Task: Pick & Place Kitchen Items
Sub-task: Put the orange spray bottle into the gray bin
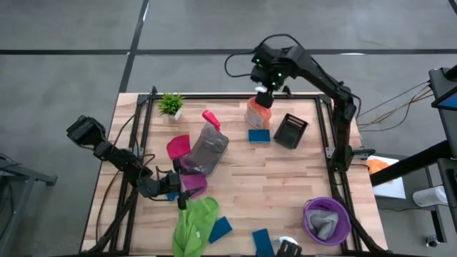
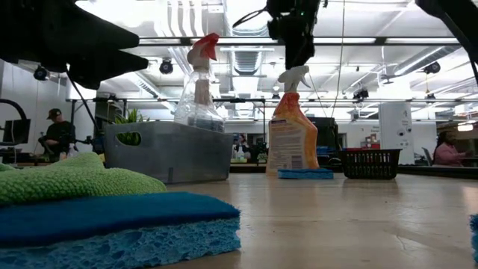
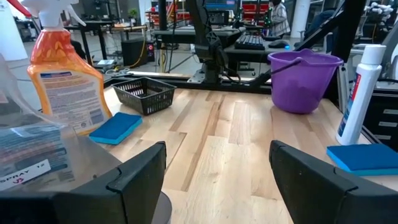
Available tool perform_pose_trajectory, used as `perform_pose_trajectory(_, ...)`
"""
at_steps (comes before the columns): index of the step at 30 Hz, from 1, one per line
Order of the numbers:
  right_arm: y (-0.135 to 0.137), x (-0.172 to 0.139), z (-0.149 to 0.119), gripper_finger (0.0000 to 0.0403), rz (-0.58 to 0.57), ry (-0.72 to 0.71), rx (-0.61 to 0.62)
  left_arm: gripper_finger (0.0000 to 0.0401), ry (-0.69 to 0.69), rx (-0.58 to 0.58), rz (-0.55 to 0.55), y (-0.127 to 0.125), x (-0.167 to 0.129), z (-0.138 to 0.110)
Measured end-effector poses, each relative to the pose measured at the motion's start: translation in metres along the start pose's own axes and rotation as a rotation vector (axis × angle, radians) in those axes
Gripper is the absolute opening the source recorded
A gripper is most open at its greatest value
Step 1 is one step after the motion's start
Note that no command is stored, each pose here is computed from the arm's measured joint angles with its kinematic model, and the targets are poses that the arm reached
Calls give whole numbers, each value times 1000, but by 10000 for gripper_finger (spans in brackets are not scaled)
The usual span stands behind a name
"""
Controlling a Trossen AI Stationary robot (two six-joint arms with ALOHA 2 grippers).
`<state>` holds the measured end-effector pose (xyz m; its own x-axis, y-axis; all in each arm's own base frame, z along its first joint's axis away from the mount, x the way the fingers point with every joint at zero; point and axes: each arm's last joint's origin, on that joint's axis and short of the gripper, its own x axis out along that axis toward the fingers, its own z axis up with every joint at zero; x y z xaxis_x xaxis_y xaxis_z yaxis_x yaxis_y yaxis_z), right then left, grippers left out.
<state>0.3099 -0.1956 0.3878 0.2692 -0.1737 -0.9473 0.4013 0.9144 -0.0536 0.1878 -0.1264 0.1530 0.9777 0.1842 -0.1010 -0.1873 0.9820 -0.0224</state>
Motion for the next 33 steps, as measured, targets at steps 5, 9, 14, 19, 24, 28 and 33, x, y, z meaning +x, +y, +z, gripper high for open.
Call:
perform_pose_trajectory(5,-1,12,4,325,3,29,1,287,2,2,0,0,0,0)
perform_pose_trajectory(9,-1,22,7,323,6,52,1,287,9,7,1,0,0,-1)
perform_pose_trajectory(14,-2,34,11,283,6,86,0,287,11,2,2,0,0,-1)
perform_pose_trajectory(19,-2,39,12,179,0,100,0,287,11,2,2,0,0,-1)
perform_pose_trajectory(24,-2,36,11,131,2,98,-30,287,11,2,3,0,0,-2)
perform_pose_trajectory(28,-2,28,9,131,-6,75,-36,287,11,4,20,1,0,-2)
perform_pose_trajectory(33,-1,7,8,131,-39,-36,-40,287,11,3,22,1,0,-2)
